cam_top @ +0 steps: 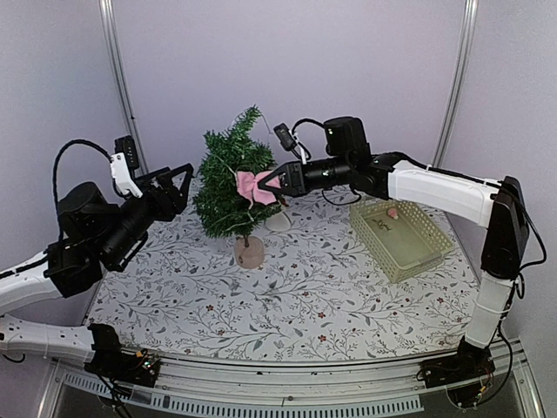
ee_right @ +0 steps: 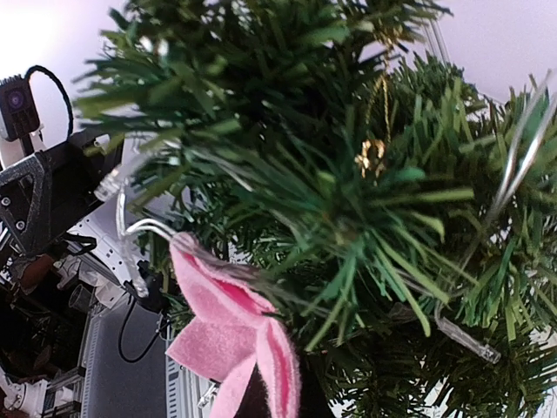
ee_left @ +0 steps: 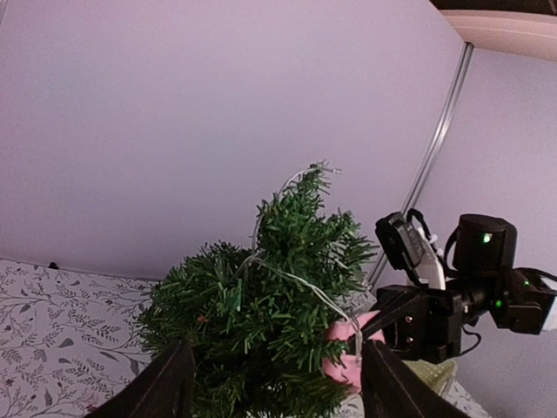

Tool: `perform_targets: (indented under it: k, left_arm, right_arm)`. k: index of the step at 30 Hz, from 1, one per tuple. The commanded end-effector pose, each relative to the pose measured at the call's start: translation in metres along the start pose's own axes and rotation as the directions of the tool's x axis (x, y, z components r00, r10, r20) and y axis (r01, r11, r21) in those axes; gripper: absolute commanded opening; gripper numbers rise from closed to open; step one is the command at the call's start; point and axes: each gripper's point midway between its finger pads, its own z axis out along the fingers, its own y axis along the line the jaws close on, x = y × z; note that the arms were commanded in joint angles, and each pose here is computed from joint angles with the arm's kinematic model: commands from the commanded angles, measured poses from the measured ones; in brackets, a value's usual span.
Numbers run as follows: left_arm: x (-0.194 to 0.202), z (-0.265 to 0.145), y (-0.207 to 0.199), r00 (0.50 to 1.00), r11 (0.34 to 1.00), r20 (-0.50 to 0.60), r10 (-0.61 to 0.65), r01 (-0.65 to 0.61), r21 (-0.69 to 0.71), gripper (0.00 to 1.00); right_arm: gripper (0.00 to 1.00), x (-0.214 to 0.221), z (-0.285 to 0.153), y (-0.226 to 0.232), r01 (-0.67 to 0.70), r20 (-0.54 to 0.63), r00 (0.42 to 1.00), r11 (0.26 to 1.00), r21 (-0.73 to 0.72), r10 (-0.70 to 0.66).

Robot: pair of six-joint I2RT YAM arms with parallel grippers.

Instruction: Decorate the small christmas tree

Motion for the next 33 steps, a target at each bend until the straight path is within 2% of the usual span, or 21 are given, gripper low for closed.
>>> perform_targets:
  k: [1, 8, 16, 21, 24, 33]
  left_arm:
    - [0.024, 0.004, 0.007, 0.996, 0.999, -0.078, 0.037, -0.036, 0.005, 0.62]
    - [0.055, 0.019, -0.005, 0.981, 0.995, -0.174, 0.081, -0.068, 0.078, 0.47]
    - [0.068, 0.034, -0.014, 0.976, 0.991, -0.197, 0.089, -0.068, 0.112, 0.38]
    - [0.075, 0.043, -0.019, 0.971, 0.989, -0.215, 0.100, -0.074, 0.128, 0.37]
    - [0.078, 0.050, -0.022, 0.970, 0.988, -0.219, 0.104, -0.077, 0.132, 0.41]
    - [0.079, 0.069, -0.029, 0.967, 0.990, -0.233, 0.100, -0.074, 0.118, 0.46]
  right_arm:
    - [0.00, 0.009, 0.007, -0.005, -0.007, -0.040, 0.999, 1.000, 0.018, 0.008]
    - [0.00, -0.005, 0.010, 0.003, 0.018, -0.019, 1.000, 1.000, 0.005, -0.018]
    - [0.00, -0.003, 0.013, 0.001, 0.013, -0.032, 0.999, 1.000, 0.017, -0.012]
    - [0.00, 0.011, 0.017, -0.012, -0.005, -0.073, 0.997, 0.998, 0.056, 0.009]
    - [0.00, 0.015, 0.018, -0.017, -0.008, -0.082, 0.997, 0.997, 0.075, 0.014]
    - [0.04, 0.000, 0.016, -0.012, 0.012, -0.051, 0.999, 0.997, 0.076, -0.008]
